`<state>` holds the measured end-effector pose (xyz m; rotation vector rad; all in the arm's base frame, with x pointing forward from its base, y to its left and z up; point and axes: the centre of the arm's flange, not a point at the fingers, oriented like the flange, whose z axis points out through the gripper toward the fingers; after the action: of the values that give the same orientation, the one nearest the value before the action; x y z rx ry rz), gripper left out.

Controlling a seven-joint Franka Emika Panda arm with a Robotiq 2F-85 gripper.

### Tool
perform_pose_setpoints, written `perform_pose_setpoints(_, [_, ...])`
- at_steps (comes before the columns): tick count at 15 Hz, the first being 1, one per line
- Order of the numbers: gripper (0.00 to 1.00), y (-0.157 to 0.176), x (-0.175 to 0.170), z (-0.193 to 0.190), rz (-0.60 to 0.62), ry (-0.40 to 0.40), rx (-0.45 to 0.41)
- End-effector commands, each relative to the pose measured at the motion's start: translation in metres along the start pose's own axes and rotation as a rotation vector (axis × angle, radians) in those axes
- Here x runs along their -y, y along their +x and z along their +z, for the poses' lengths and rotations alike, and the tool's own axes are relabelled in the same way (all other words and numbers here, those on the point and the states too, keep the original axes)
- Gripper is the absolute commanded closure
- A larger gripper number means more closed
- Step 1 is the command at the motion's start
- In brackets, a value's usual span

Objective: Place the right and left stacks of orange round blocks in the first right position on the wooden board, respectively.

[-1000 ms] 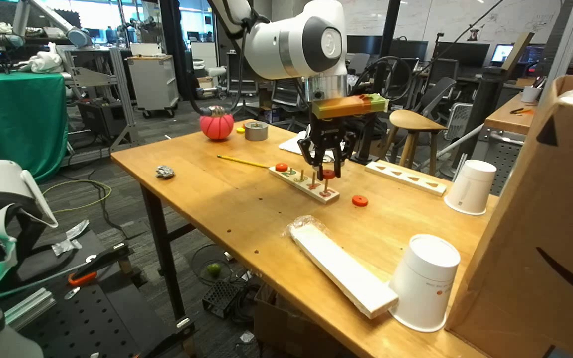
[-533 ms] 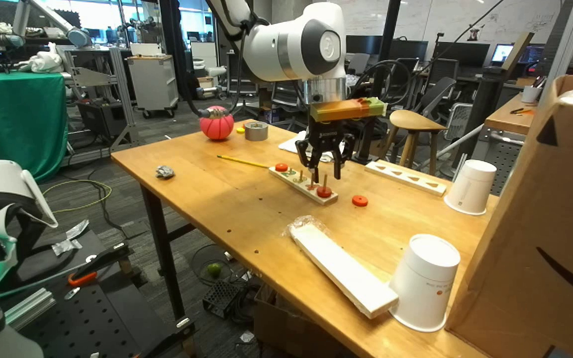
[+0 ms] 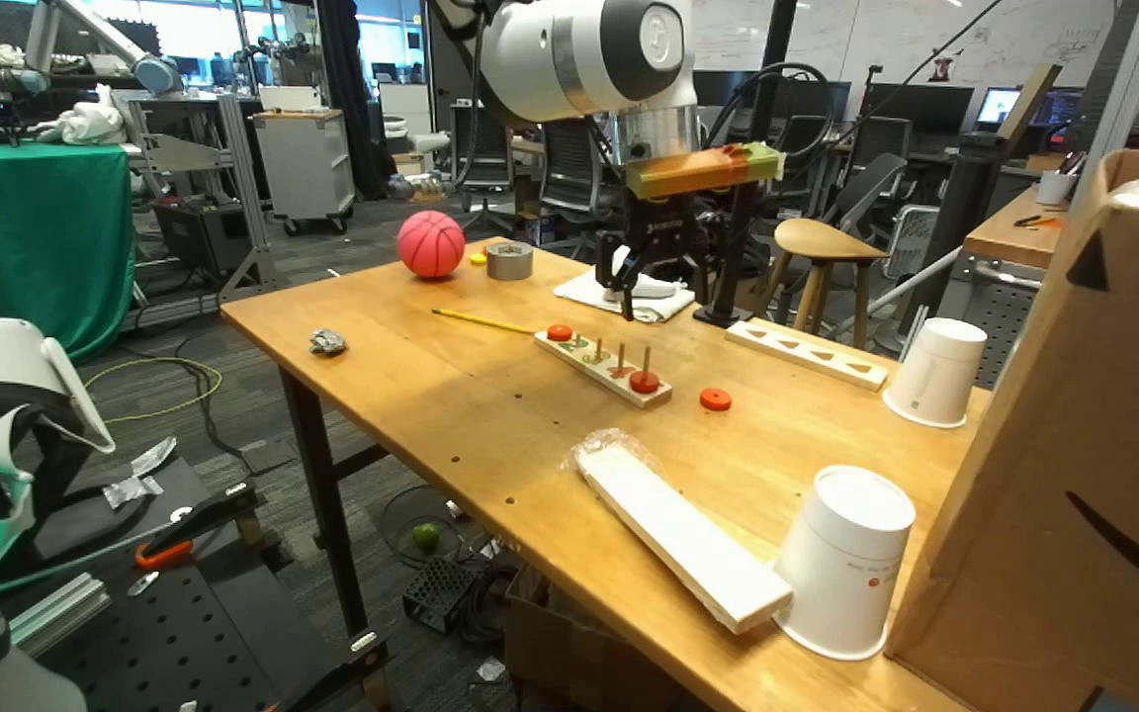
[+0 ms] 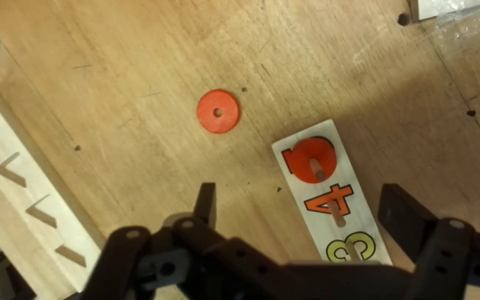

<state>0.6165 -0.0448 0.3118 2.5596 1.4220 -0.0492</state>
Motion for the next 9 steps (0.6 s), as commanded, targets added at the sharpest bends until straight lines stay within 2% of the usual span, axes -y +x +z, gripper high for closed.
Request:
perform_pose_setpoints(1, [0.00,-0.013,-0.016,-0.011,0.007,-0.019,-0.015])
perform_pose_setpoints(9, [0.00,-0.025,-0.048,0.032,0.014,0.044,-0.051])
